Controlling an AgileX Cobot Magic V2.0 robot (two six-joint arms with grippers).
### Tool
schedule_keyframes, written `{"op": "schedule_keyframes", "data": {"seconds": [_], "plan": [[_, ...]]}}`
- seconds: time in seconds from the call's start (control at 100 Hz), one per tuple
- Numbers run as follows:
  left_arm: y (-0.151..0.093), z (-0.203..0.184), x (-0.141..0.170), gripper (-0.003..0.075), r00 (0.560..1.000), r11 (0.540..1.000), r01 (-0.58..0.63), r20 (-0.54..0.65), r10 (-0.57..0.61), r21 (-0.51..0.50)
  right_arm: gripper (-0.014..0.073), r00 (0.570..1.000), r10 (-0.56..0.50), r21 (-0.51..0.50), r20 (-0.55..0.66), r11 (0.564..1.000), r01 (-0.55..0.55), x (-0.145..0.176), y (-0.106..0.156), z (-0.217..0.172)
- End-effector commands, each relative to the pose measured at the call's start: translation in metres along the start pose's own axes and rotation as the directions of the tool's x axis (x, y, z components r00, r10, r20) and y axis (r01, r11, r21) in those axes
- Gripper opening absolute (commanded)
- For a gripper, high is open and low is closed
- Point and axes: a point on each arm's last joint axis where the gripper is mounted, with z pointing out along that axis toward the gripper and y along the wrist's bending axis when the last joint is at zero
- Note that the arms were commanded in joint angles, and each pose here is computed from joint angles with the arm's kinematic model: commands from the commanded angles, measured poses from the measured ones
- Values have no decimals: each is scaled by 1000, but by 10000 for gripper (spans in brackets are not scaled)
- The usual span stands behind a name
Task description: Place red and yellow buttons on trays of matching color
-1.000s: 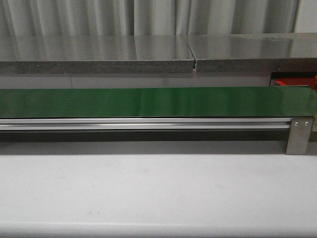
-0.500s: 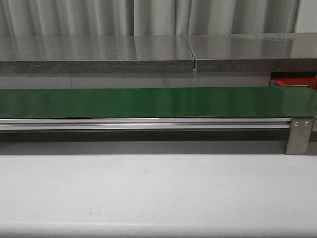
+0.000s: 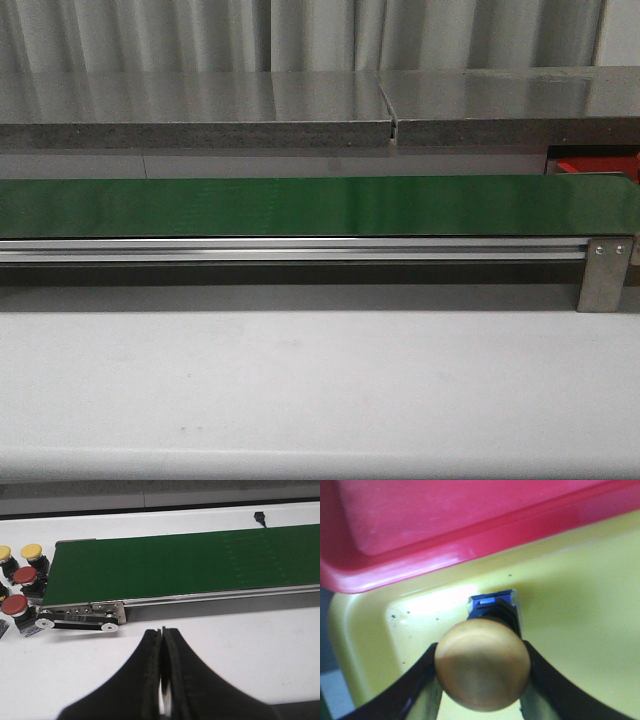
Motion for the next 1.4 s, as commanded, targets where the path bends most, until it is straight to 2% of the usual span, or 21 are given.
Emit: {"op": "schedule_keyframes", "data": {"seconds": [0.0,0.06,0.13,0.18,0.28,0.35,0.5,0.67,0.74,0.81,0.88,1.0,1.05,1.39], "plan": [[-1,-5,-13,-20,996,1000,8,94,-9,8,36,996,13,3,88,1000,-14,-10,-5,-20],[-1,-5,-13,-20,996,1000,8,94,-9,8,43,997,20,5,78,1000,-20,-9,-8,-17],[-1,-5,-13,-20,996,1000,8,94,-9,8,117,998,26,1,63,1000,-26,-8,-8,-16],[-1,-5,-13,-20,996,1000,8,94,-9,8,225,998,27,-3,61,1000,-27,-8,-8,-16],[-1,-5,-13,-20,996,1000,8,94,-9,8,512,997,28,-4,67,1000,-28,-9,-8,-16],[-1,-5,-13,-20,996,1000,8,94,-9,8,627,996,21,-4,82,1000,-20,-9,-7,-19],[-1,-5,-13,-20,996,1000,8,94,-9,8,640,989,0,5,145,1000,-1,-12,-6,-39],[-1,-5,-13,-20,996,1000,8,94,-9,8,640,967,-77,69,242,996,62,-2,-3,-76],[-1,-5,-13,-20,996,1000,8,94,-9,8,604,947,-134,102,294,989,108,5,2,-91],[-1,-5,-13,-20,996,1000,8,94,-9,8,503,915,-205,130,347,977,170,14,12,-106],[-1,-5,-13,-20,996,1000,8,94,-9,8,339,883,-255,139,394,966,217,23,25,-119],[-1,-5,-13,-20,996,1000,8,94,-9,8,-2,837,-314,132,448,949,285,39,48,-137],[-1,-5,-13,-20,996,1000,8,94,-9,8,-97,819,-328,127,470,944,305,46,55,-145],[-1,-5,-13,-20,996,1000,8,94,-9,8,-90,685,-381,77,621,899,430,106,88,-175]]}}
